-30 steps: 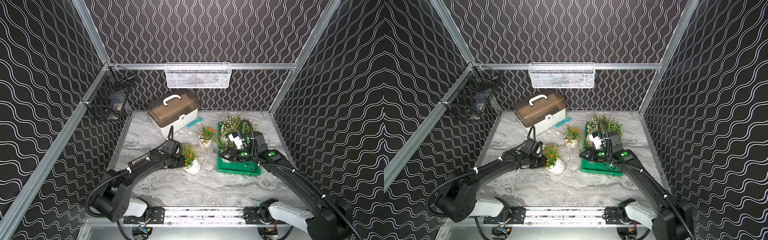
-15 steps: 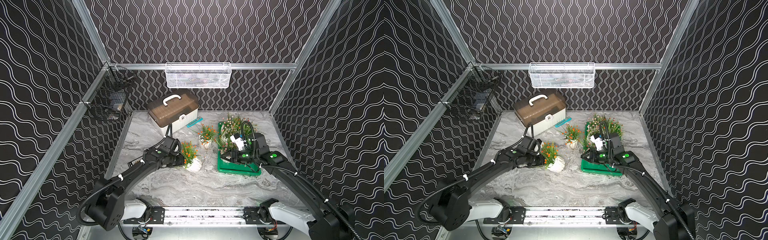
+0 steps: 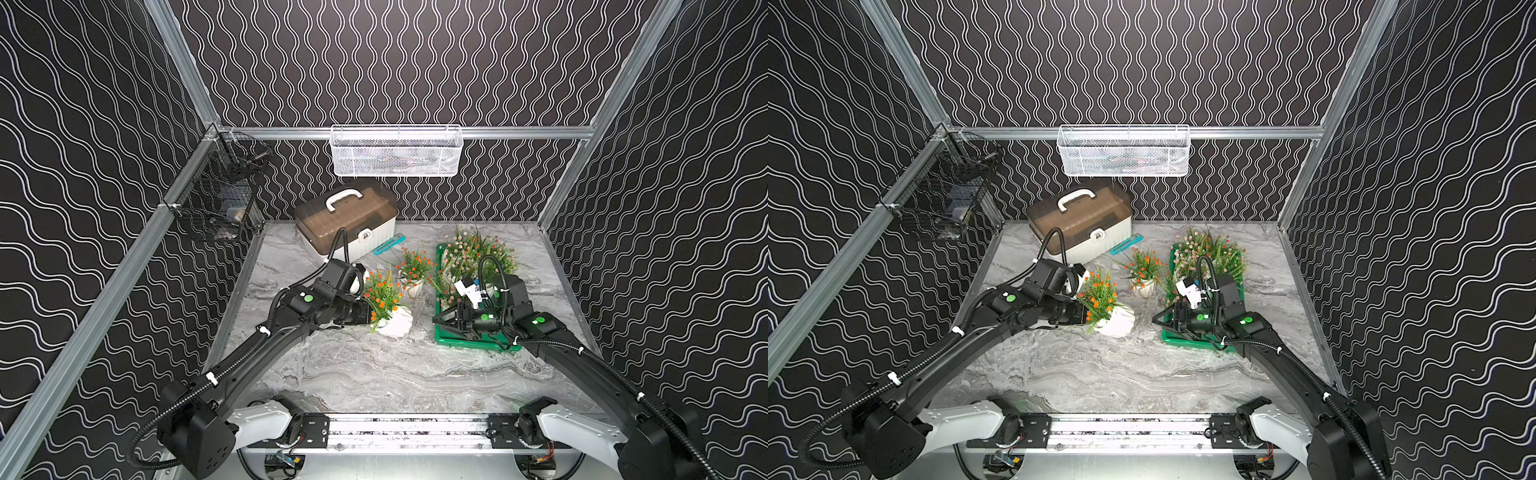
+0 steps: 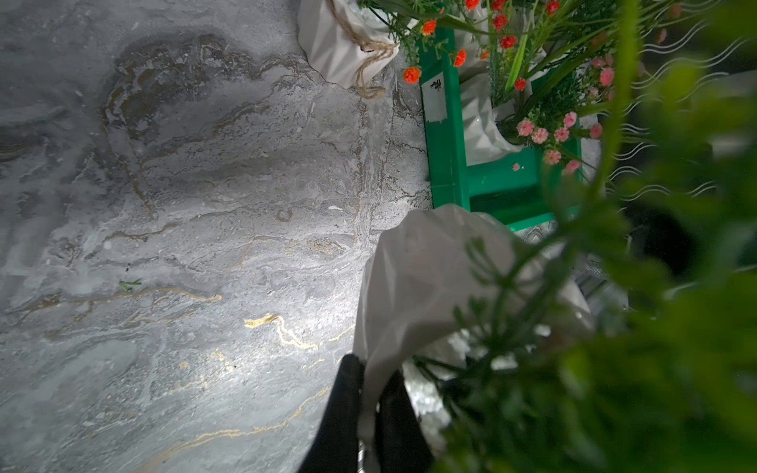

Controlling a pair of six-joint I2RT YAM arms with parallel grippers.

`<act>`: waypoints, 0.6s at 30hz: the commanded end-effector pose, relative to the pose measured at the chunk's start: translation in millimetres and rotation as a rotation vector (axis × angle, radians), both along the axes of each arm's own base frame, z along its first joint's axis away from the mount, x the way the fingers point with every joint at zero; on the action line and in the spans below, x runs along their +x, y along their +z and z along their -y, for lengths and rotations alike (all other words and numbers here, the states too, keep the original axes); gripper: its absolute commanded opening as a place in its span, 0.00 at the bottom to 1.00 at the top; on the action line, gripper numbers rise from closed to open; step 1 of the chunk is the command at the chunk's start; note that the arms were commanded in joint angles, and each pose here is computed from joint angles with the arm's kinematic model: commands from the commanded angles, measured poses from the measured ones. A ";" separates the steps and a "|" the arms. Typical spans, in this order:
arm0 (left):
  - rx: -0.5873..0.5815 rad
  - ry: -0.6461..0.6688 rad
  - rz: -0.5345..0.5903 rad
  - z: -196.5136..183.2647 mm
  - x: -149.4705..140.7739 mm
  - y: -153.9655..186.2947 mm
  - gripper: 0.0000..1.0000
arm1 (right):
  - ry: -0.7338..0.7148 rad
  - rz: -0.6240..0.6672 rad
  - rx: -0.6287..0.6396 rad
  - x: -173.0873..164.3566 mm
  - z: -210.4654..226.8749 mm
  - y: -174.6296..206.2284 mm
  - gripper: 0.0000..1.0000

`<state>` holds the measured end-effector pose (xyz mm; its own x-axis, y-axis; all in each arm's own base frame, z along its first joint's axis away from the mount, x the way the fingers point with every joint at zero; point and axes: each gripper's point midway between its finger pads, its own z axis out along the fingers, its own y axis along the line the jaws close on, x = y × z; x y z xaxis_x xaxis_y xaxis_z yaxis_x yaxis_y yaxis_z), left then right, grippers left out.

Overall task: Put the potted gypsophila into the storage box
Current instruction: Pick up the baby's breath potted plant from the center of the board, then place the baby's breath potted plant at the storage box.

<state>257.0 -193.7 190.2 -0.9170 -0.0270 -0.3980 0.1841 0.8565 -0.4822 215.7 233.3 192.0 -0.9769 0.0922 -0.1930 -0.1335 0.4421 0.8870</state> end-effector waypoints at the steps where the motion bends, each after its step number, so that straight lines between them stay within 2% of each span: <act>1: -0.005 -0.036 0.016 5.0 0.5 5.3 0.00 | 0.013 0.012 0.069 0.7 -6.0 15.8 0.58; 4: 0.000 -0.048 0.013 8.4 1.4 4.0 0.00 | -0.009 0.022 0.062 0.4 -3.3 19.6 0.59; 7: 0.006 -0.069 0.008 14.1 2.0 2.1 0.00 | -0.043 0.044 0.001 2.7 1.6 18.9 0.58; 14: 0.094 -0.114 0.000 24.5 3.7 -4.9 0.00 | -0.080 0.167 -0.377 -2.4 0.8 2.5 0.50; 18: 0.102 -0.129 0.007 33.8 3.3 -4.0 0.00 | -0.071 0.173 -0.457 -6.1 -5.2 -1.7 0.46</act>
